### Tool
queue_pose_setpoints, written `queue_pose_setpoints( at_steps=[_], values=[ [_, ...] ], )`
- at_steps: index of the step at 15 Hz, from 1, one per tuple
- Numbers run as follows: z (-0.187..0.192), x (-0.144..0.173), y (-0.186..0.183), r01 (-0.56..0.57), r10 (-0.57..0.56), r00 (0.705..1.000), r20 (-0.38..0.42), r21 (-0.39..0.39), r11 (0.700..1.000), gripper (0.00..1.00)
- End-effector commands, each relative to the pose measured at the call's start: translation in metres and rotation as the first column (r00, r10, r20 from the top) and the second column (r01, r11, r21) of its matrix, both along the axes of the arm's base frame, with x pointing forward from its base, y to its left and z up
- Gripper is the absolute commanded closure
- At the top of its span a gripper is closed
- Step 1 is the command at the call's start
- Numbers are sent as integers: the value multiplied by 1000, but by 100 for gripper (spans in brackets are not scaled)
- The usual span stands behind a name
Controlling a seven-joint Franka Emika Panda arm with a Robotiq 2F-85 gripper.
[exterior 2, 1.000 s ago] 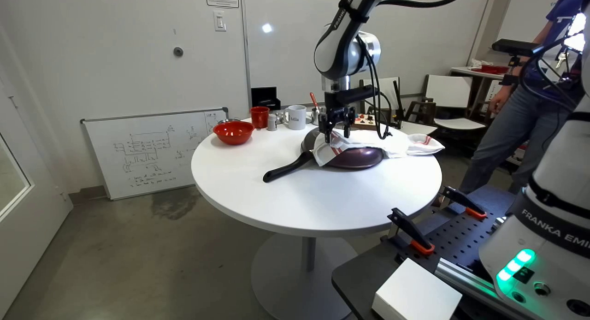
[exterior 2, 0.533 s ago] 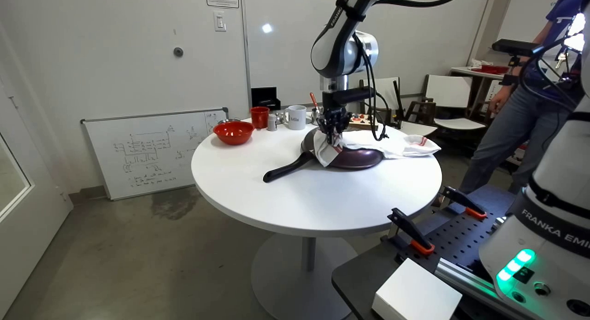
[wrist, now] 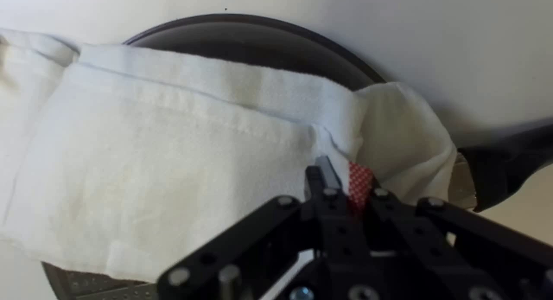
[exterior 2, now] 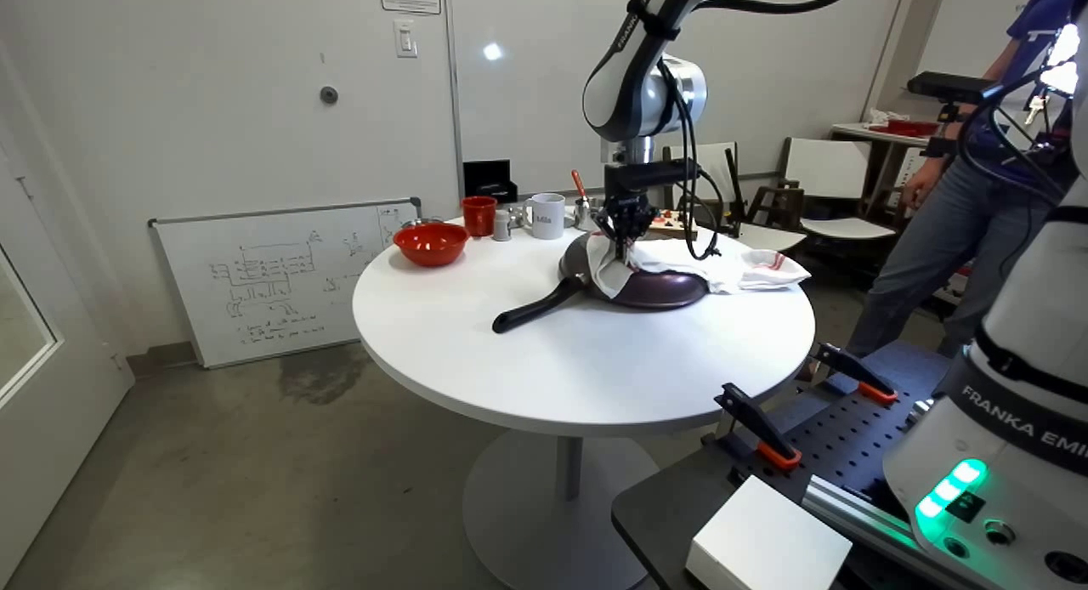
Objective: Use the towel to wipe the pan
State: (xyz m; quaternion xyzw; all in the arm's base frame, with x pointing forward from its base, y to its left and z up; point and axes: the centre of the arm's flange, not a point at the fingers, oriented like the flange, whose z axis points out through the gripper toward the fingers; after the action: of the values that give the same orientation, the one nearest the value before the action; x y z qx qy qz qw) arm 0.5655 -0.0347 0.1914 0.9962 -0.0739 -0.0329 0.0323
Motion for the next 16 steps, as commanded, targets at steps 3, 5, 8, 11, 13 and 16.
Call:
queue_pose_setpoints(
  at_steps=[3,5,8,11,13,16],
  values=[
    [-16,13,-37,132,-127,991,-37,164,978,95],
    [-12,17,-54,138,-133,990,-39,265,954,95],
    [-13,21,-86,185,-174,983,-65,415,891,95],
    [-16,23,-108,230,-207,973,-103,540,810,95],
    [-14,27,-117,234,-211,972,-107,560,795,95],
    [-5,38,-119,200,-168,980,-110,516,833,94]
  ],
)
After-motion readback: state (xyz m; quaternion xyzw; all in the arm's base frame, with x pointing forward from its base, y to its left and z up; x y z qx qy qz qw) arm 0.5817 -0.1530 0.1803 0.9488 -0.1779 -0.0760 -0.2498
